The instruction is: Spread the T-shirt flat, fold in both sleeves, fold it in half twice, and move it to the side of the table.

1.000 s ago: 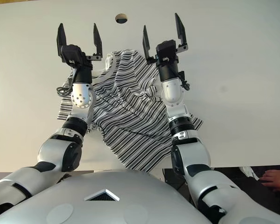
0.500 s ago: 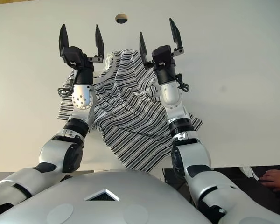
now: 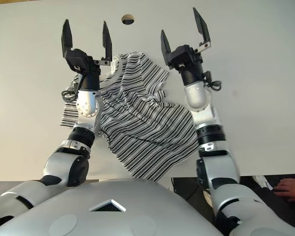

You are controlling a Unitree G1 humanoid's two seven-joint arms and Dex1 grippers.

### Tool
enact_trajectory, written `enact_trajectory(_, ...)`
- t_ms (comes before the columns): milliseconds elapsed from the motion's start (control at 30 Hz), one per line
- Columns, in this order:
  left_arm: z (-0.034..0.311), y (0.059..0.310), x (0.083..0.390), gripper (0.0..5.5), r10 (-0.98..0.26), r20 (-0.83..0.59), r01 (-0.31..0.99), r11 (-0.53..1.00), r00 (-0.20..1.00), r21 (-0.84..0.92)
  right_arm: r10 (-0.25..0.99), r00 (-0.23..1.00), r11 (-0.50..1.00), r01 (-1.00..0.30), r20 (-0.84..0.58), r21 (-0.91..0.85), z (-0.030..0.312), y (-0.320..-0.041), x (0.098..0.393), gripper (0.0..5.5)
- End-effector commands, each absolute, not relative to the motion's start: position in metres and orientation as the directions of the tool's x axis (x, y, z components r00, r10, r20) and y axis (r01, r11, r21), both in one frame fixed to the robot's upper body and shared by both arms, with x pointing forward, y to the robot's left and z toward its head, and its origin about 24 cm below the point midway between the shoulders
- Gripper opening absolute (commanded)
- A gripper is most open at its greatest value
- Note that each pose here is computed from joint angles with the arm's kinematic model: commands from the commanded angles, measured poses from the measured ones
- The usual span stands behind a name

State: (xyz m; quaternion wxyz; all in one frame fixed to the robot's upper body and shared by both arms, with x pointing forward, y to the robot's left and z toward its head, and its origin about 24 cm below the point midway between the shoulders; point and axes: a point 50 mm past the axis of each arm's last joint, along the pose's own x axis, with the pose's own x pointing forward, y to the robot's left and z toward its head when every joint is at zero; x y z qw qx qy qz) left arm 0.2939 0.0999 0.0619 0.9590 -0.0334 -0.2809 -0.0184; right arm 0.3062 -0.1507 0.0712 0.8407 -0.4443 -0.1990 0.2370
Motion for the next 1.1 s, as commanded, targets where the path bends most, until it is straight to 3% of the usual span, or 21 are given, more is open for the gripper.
enact_trajectory(33, 0.073, 0.100, 0.297, 5.03, 0.006, 0.562, 0.064, 0.993, 0.827, -0.104, 0.667, 0.694, 0.051, -0.405, -0.271, -0.913, 0.063, -0.137, 0.318, 4.50)
enact_trajectory(167, 0.078, 0.086, 0.299, 5.03, -0.034, 0.571, 0.116, 0.987, 0.820, -0.109, 0.587, 0.618, -0.188, -0.524, -0.523, -0.831, 0.035, -0.128, 0.331, 4.50)
enact_trajectory(333, 0.080, 0.076, 0.302, 5.03, -0.079, 0.568, 0.165, 0.981, 0.819, -0.102, 0.440, 0.635, -0.239, -0.599, -0.636, -0.764, 0.008, -0.145, 0.337, 4.50)
enact_trajectory(467, 0.081, 0.077, 0.302, 5.03, -0.111, 0.581, 0.184, 0.980, 0.806, -0.069, 0.336, 0.681, -0.191, -0.627, -0.650, -0.755, 0.003, -0.178, 0.339, 4.50)
enact_trajectory(567, 0.082, 0.089, 0.298, 5.03, -0.131, 0.599, 0.157, 0.988, 0.790, 0.008, 0.254, 0.738, -0.105, -0.622, -0.626, -0.776, 0.006, -0.219, 0.334, 4.50)
enact_trajectory(633, 0.076, 0.103, 0.294, 5.03, -0.161, 0.577, 0.130, 0.987, 0.800, 0.096, 0.195, 0.763, -0.050, -0.619, -0.616, -0.783, 0.005, -0.251, 0.322, 4.50)
enact_trajectory(767, 0.069, 0.127, 0.288, 5.03, -0.267, 0.514, 0.081, 0.931, 0.815, 0.356, 0.126, 0.790, 0.011, -0.606, -0.600, -0.796, 0.002, -0.279, 0.307, 4.50)
enact_trajectory(833, 0.067, 0.138, 0.286, 5.03, -0.341, 0.456, 0.072, 0.857, 0.822, 0.511, 0.137, 0.826, 0.073, -0.559, -0.547, -0.826, 0.004, -0.278, 0.308, 4.50)
enact_trajectory(900, 0.064, 0.146, 0.284, 5.03, -0.410, 0.386, 0.090, 0.774, 0.827, 0.627, 0.212, 0.877, 0.133, -0.463, -0.431, -0.876, 0.016, -0.258, 0.320, 4.50)
enact_trajectory(1000, 0.053, 0.139, 0.275, 5.03, -0.589, 0.224, 0.211, 0.577, 0.776, 0.789, 0.325, 0.942, 0.307, -0.184, -0.078, -0.934, 0.061, -0.224, 0.339, 4.50)
enact_trajectory(1100, 0.049, 0.125, 0.268, 5.03, -0.727, 0.091, 0.320, 0.407, 0.681, 0.856, 0.375, 0.909, 0.425, 0.007, 0.183, -0.905, 0.100, -0.206, 0.325, 4.50)
